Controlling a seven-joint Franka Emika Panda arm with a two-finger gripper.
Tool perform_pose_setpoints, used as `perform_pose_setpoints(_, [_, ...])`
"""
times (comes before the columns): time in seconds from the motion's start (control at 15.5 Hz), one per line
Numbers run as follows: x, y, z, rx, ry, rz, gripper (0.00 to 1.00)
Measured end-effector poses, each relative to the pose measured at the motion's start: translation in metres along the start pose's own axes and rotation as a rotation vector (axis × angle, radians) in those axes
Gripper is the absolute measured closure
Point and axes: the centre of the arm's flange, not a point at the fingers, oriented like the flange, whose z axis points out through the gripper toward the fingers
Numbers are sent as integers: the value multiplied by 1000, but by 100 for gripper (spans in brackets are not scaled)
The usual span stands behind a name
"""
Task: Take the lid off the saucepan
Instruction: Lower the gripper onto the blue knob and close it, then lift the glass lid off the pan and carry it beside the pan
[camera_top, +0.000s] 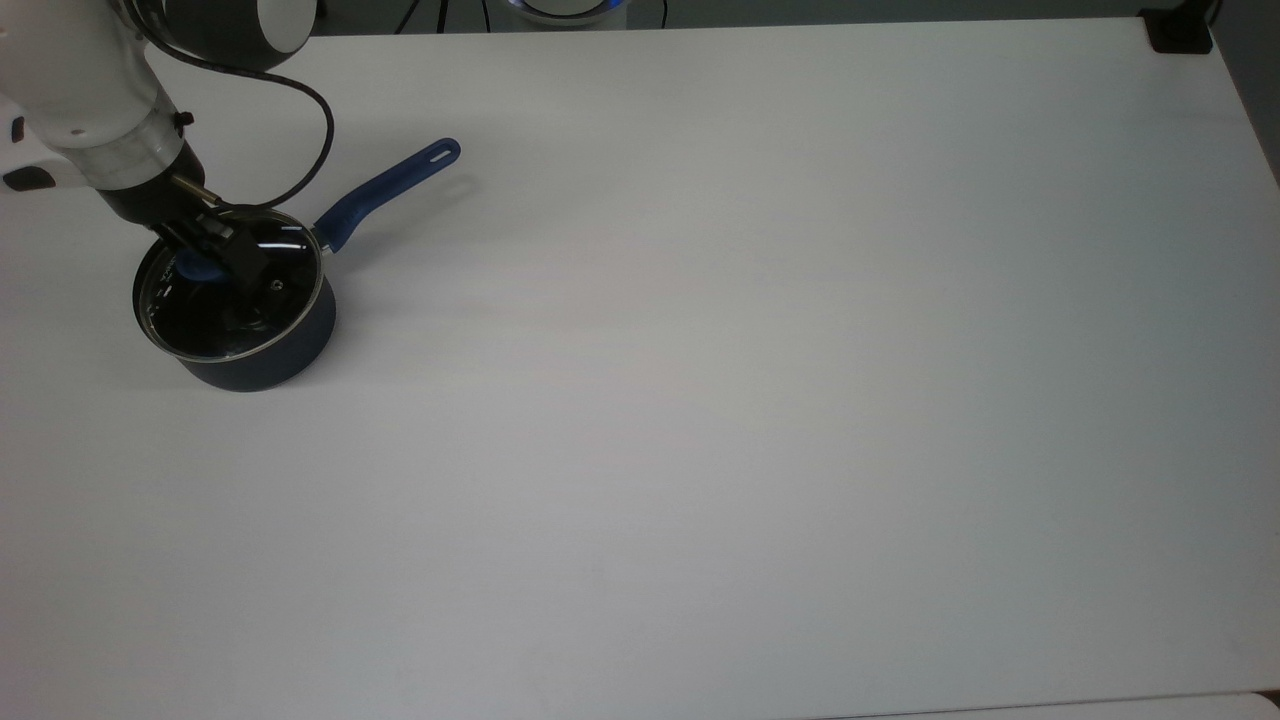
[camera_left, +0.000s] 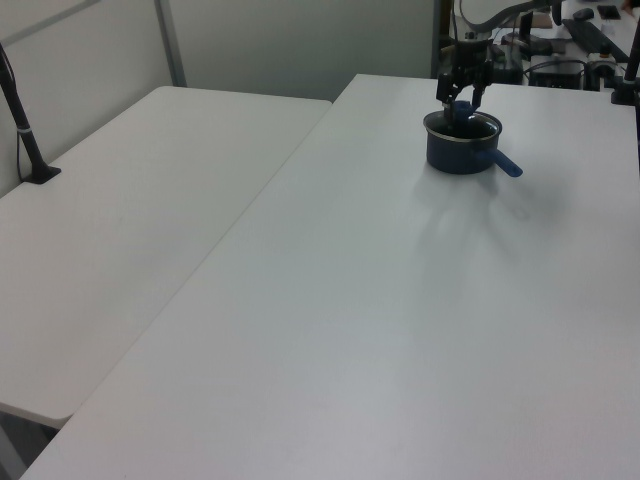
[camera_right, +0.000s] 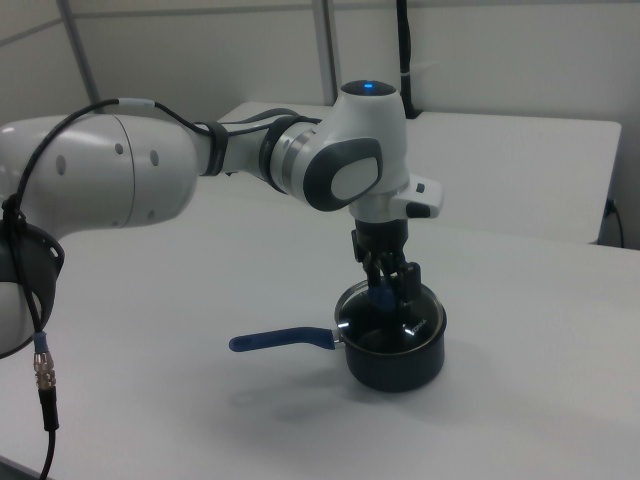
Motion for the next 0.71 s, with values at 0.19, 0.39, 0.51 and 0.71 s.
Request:
perform_pose_setpoints(0.19, [1,1,4,3,11,3,43])
perform_pose_setpoints(0.39, [1,3,5,12,9,10,43])
perform_pose_setpoints(0.51, [0,4,1,13,13,11,43])
perform_pose_setpoints(0.71, [-3,-3,-21,20,33,-5,43])
